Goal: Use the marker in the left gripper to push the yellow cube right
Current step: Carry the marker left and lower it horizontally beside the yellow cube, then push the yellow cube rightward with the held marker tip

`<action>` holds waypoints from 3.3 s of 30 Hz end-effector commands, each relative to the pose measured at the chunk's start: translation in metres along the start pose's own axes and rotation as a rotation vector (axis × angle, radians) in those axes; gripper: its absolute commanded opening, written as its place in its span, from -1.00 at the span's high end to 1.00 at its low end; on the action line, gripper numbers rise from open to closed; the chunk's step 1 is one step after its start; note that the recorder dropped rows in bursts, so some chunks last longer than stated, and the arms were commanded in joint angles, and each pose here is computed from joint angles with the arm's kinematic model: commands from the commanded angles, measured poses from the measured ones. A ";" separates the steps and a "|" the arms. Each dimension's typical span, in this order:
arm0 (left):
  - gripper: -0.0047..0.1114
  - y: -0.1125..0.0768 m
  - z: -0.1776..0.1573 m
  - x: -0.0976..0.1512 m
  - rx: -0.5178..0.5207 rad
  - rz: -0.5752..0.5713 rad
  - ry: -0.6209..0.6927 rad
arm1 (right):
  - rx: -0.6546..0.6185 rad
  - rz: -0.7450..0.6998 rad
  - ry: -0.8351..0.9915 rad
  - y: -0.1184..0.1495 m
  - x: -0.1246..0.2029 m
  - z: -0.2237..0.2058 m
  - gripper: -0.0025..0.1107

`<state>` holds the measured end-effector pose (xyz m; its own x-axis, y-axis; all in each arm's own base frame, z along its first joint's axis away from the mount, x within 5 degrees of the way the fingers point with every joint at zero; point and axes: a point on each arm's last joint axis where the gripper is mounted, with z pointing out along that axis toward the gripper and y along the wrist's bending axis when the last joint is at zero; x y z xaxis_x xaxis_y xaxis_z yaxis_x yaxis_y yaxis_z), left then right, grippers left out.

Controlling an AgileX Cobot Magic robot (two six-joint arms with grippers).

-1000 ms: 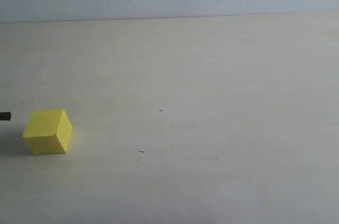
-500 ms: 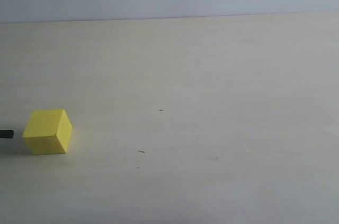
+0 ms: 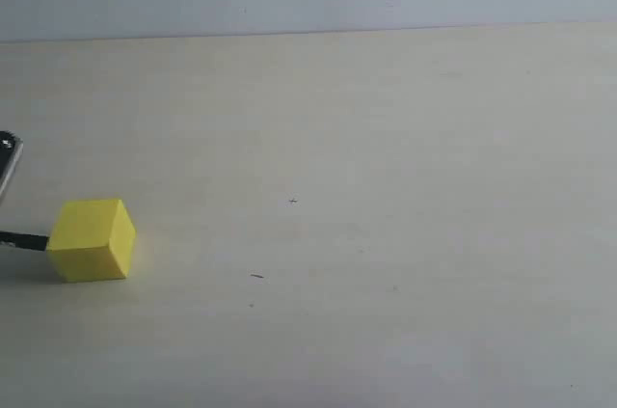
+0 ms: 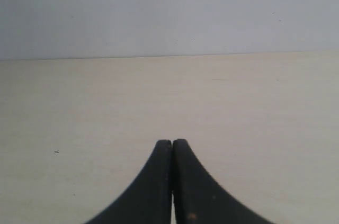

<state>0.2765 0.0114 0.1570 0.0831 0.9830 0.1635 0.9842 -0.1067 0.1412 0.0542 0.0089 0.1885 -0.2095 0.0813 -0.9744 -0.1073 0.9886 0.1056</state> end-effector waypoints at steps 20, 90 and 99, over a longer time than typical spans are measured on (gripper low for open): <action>0.92 0.002 -0.009 -0.092 -0.125 -0.053 0.152 | -0.004 0.000 -0.005 0.000 0.001 0.000 0.96; 0.92 -0.006 -0.037 -0.224 -0.063 -0.194 0.078 | -0.040 -0.005 -0.002 0.002 0.001 0.000 0.96; 0.92 -0.013 -0.039 -0.245 -0.075 -0.193 -0.044 | -0.040 -0.005 -0.002 0.002 0.001 0.000 0.96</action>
<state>0.2429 -0.2205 0.1547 -0.1031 0.9825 0.1552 0.9688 0.0638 0.2394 0.0539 0.0111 0.1885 -0.2130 0.0771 -0.9740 -0.1455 0.9833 0.1096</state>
